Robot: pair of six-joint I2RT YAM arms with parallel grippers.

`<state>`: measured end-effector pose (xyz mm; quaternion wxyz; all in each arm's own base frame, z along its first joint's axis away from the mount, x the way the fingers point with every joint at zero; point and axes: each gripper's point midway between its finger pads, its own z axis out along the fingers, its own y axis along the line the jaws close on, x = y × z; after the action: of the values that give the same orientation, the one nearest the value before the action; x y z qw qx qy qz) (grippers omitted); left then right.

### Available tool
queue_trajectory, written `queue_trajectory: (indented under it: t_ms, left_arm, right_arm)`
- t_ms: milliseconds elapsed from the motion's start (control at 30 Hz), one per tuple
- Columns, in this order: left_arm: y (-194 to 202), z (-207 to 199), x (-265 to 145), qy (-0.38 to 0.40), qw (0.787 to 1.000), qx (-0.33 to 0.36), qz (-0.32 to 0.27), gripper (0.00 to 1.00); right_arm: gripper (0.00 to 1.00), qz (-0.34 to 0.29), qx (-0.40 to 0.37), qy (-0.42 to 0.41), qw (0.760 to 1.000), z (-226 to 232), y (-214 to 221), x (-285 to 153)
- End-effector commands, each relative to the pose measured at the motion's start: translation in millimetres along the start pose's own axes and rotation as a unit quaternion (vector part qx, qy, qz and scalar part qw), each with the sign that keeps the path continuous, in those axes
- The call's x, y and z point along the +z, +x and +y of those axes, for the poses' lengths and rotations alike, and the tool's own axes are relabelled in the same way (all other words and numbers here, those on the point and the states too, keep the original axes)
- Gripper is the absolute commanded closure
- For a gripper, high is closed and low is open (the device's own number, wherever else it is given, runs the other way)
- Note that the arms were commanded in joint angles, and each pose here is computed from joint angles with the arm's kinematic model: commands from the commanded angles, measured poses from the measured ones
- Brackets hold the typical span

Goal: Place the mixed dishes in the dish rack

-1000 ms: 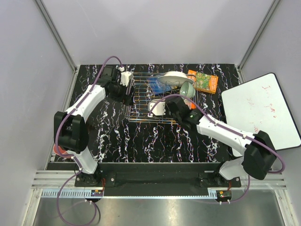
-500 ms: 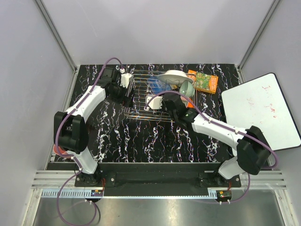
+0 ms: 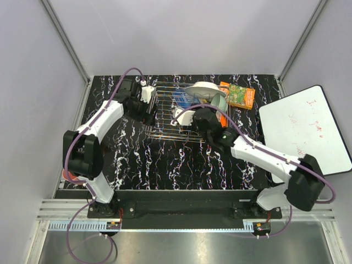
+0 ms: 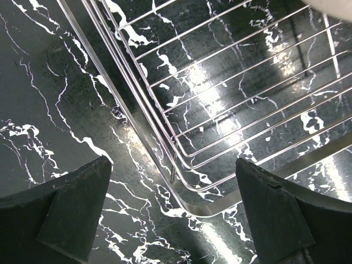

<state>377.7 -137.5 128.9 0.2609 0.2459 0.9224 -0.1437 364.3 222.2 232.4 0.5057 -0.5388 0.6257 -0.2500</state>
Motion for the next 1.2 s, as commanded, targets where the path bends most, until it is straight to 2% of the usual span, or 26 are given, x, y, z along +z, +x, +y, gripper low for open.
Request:
queue_trajectory:
  t_ms: [0,100,267,367,467,600,767,1167]
  left_arm:
    - [-2,1,-2,-0.015,1.0,0.022,-0.011,0.01]
    - [6,1,1,-0.02,0.999,0.034,-0.001,0.01]
    - [26,0,6,-0.029,0.998,0.054,0.021,0.01]
    - [41,-5,7,-0.031,0.997,0.069,0.034,0.01]
    - [59,-9,6,-0.033,0.994,0.09,0.05,0.01]
    - [88,-18,0,-0.033,0.988,0.137,0.071,0.01]
    - [116,-27,-5,-0.03,0.982,0.163,0.091,0.01]
    - [150,-31,-11,-0.018,0.974,0.194,0.112,0.01]
  right_arm:
    - [0.32,-0.047,0.101,0.024,0.993,-33,-25,-52]
    - [0.32,-0.081,0.154,0.025,0.984,-37,-37,-82]
    - [0.3,-0.149,0.261,0.031,0.953,-57,-49,-131]
    - [0.3,-0.188,0.312,0.031,0.931,-64,-48,-150]
    - [0.33,-0.197,0.337,0.038,0.92,-67,-40,-160]
    - [0.36,-0.187,0.353,0.04,0.916,-66,-34,-161]
    - [0.37,-0.189,0.362,0.046,0.911,-66,-30,-163]
    - [0.38,-0.174,0.367,0.039,0.913,-55,-20,-161]
